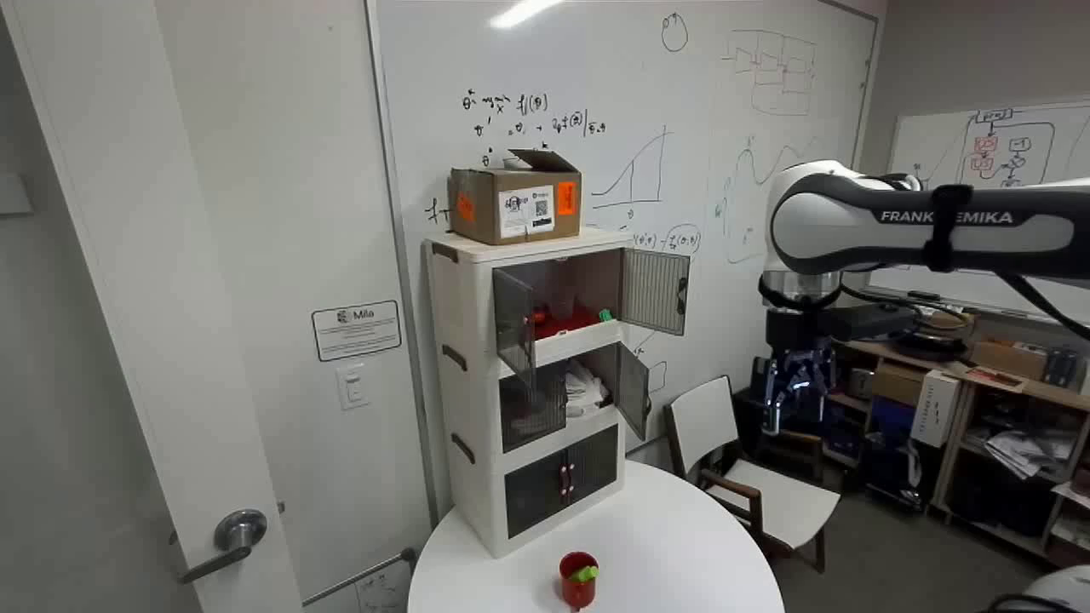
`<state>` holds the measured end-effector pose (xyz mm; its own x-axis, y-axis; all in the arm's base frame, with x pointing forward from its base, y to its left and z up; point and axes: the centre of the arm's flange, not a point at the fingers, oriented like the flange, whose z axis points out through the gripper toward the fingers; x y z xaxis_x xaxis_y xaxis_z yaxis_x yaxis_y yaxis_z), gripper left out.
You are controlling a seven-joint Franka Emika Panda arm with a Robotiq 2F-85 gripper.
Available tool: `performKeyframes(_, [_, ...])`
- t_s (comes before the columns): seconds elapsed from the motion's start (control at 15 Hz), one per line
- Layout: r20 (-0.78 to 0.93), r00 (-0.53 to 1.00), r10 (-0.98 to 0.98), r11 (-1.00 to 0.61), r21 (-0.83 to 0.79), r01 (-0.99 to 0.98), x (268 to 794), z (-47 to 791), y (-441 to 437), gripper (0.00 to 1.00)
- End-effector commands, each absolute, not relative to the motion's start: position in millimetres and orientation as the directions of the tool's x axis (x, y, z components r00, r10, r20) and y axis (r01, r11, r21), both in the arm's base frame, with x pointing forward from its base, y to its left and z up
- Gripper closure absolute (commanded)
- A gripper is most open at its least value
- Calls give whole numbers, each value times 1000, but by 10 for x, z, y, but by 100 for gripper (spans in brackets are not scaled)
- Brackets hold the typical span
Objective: Close the top left cabinet door
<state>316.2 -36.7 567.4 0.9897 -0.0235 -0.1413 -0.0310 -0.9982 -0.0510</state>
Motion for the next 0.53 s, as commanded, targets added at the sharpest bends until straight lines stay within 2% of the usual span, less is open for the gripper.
performKeyframes(0.0, [-141, 990, -23, -998, -51, -31, 3162, 5674, -367, 0])
performKeyframes(0.47, [-64, 997, -37, -999, 16, -36, 3364, 6161, -97, 0])
